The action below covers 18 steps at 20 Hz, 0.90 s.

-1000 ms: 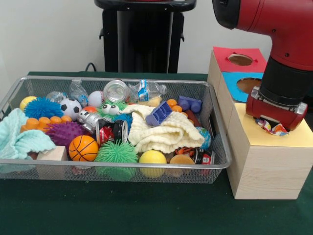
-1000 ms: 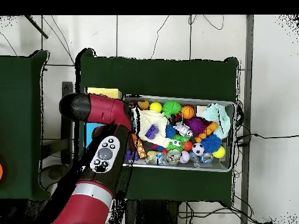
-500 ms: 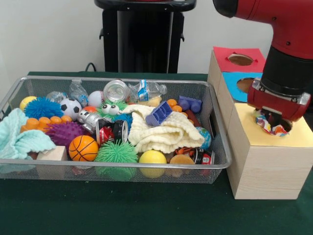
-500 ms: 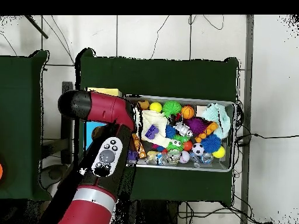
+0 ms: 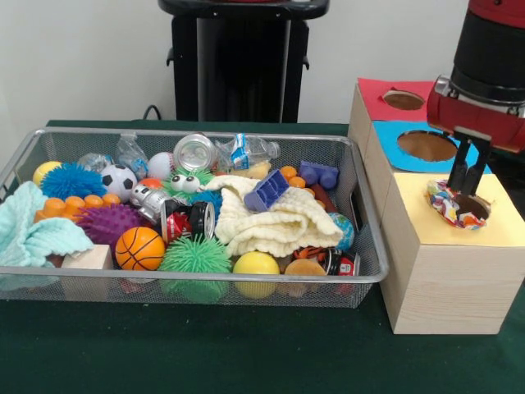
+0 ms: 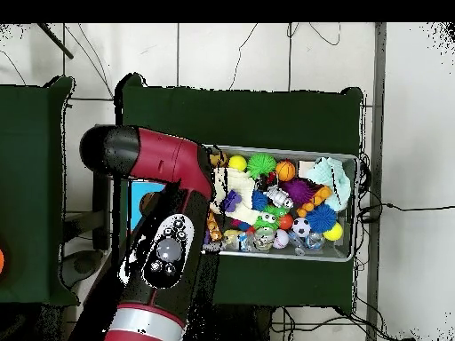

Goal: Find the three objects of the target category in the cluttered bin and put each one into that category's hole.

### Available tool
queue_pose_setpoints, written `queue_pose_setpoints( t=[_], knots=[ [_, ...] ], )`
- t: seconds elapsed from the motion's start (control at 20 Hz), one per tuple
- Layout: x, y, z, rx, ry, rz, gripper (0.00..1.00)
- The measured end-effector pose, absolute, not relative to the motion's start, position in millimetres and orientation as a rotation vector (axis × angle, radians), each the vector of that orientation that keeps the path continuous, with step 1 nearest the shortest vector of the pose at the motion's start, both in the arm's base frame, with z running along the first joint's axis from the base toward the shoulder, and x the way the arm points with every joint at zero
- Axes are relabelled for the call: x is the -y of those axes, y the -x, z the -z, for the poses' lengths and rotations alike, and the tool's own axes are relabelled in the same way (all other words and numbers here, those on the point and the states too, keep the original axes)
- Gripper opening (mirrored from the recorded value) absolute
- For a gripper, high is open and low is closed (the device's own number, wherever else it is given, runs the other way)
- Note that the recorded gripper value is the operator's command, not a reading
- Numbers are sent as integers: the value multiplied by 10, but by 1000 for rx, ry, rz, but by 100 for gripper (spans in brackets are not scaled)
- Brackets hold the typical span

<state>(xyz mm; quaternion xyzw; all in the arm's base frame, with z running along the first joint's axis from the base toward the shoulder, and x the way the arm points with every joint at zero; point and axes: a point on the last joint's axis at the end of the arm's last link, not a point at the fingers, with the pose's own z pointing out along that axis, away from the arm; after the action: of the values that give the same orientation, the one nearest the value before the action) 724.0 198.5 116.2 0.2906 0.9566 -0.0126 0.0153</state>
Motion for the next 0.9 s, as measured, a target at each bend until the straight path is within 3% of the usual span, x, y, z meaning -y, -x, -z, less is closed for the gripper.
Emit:
queue_pose_setpoints(
  t=[0.35, 0.9],
  knots=[
    [-1987, -7317, -1316, -2947, -890, 22, 0],
    [-1823, -7736, -1186, -2790, -829, 23, 0]
  ],
)
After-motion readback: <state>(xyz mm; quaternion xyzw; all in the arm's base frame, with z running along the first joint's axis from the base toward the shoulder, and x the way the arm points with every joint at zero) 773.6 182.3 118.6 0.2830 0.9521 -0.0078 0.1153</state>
